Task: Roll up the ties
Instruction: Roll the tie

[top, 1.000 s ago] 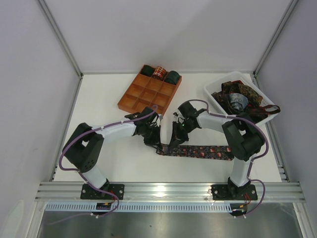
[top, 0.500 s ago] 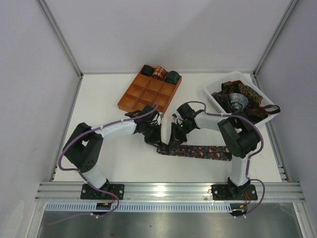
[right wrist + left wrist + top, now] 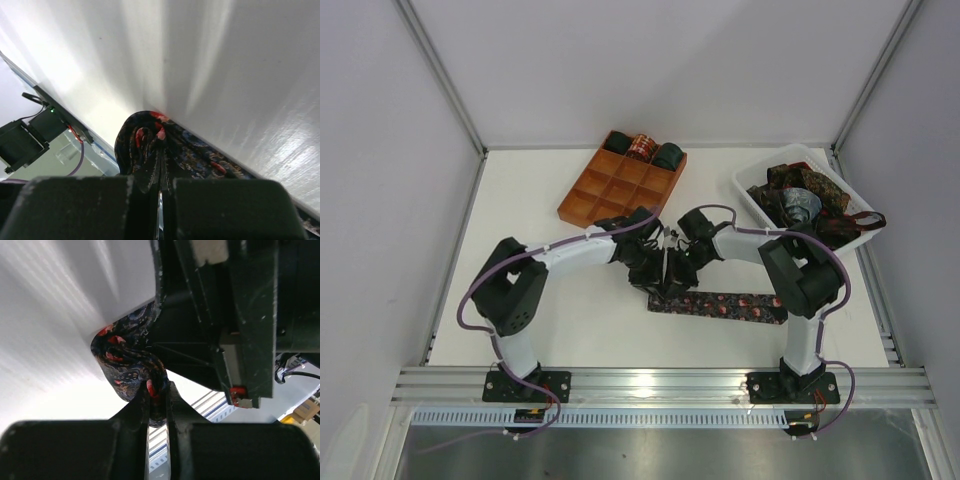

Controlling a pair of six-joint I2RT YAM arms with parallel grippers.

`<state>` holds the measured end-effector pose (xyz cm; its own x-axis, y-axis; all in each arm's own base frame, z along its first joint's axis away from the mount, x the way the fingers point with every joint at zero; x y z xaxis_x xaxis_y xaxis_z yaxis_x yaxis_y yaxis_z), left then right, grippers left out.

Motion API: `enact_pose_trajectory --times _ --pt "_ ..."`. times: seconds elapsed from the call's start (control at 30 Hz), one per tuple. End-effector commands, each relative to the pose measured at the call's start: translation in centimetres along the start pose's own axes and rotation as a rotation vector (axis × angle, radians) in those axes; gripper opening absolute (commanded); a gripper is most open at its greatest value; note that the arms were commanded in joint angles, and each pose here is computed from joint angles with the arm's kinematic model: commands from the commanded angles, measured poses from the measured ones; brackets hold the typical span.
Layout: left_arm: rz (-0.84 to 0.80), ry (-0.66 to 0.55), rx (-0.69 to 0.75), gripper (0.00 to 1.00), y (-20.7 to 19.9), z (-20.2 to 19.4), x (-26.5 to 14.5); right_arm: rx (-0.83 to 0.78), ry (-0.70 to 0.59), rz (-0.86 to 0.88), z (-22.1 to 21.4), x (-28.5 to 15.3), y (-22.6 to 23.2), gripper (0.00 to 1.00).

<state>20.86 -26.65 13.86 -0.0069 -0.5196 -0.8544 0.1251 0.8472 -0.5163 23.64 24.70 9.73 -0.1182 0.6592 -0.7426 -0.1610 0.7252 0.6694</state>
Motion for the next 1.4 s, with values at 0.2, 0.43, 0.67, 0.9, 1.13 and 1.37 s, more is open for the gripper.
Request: enact_pose_trajectory --times 0.2,0.43,0.67,0.9,1.13,1.37 --pt "-0.116 0.026 -0.007 0.07 -3.7 0.9 2.2 -0.011 -0.003 0.068 -0.1 0.3 1.1 0.00" --pt "-0.099 0.034 0.046 0.03 -5.4 0.8 2.9 -0.003 0.011 0.071 -0.5 0.4 0.2 0.00" --pt "-0.041 0.052 0.060 0.00 -4.3 0.4 3.9 -0.046 -0.015 -0.030 -0.4 -1.3 -0.4 0.00" --pt "0.015 0.054 0.055 0.00 -3.4 0.3 4.4 -0.007 -0.052 -0.091 -1.5 -3.9 -1.2 0.00" --pt "0.021 0.049 0.072 0.01 -3.8 0.6 4.3 0.012 -0.037 -0.100 -3.1 -3.8 -2.6 0.00" --pt "0.004 0.061 0.085 0.01 -4.8 0.9 4.3 0.039 -0.037 -0.120 -3.5 -2.5 -4.1 0.00"
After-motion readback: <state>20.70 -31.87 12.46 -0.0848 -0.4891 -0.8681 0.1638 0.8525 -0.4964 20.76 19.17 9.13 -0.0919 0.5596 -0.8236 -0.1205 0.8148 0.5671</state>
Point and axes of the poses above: each gripper's point midway between its finger pads, its own x axis out along the fingers, its own y axis along the line the jaws close on, z = x × y, the point moved 9 cm from there along -x, back along the fingers, and after that the axes turned 8 degrees about -x, right-handed, at the moved point
